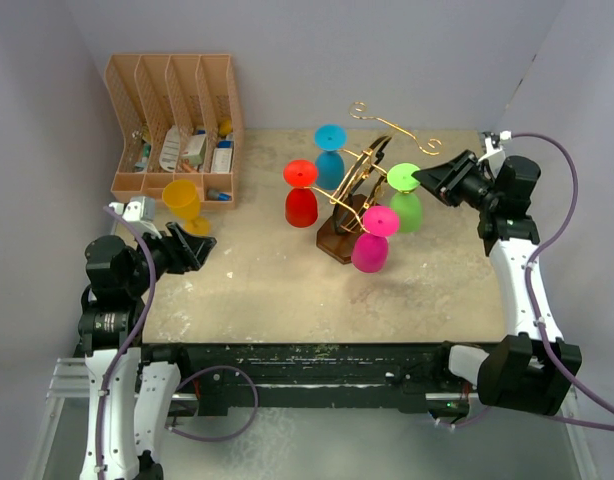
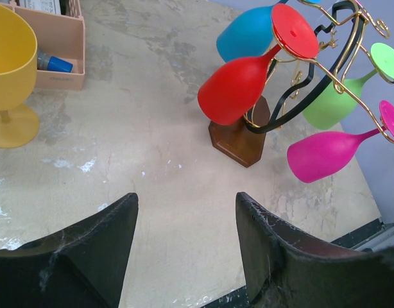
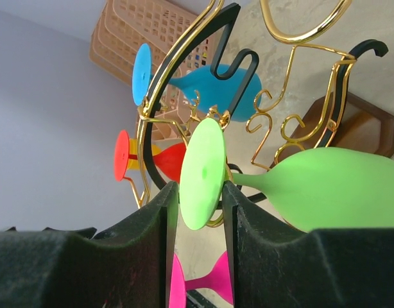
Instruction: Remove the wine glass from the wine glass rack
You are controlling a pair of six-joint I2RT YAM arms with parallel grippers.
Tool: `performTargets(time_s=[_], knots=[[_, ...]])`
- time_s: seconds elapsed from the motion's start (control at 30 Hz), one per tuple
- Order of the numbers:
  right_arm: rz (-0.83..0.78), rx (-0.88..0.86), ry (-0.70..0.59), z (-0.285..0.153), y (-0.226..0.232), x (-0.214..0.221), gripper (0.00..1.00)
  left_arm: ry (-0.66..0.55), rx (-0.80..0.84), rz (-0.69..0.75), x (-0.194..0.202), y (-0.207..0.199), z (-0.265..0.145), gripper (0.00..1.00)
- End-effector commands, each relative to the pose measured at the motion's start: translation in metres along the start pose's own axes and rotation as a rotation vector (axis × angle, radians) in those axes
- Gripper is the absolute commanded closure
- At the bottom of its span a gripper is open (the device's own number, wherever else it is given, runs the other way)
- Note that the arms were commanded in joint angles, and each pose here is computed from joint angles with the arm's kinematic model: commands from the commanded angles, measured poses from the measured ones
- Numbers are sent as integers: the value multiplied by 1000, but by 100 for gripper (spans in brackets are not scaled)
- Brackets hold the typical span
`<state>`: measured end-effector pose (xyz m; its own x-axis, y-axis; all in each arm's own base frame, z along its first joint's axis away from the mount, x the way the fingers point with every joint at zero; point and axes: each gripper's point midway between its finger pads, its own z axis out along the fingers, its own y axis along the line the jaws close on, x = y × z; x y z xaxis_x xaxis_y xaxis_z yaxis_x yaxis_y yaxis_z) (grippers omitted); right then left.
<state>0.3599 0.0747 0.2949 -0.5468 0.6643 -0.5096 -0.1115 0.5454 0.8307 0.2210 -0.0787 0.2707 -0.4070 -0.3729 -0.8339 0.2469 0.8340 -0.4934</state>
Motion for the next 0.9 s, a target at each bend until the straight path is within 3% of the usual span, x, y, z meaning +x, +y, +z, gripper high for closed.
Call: performTargets(time_s=[0.0,0.87], knots=[[-48,-78,-25,-2,18,-8,64,-33,26,20,-9,-5,2,34],[-80,-103,3,11,19,-2,72,-23,34,15,-7,-5,4,35]])
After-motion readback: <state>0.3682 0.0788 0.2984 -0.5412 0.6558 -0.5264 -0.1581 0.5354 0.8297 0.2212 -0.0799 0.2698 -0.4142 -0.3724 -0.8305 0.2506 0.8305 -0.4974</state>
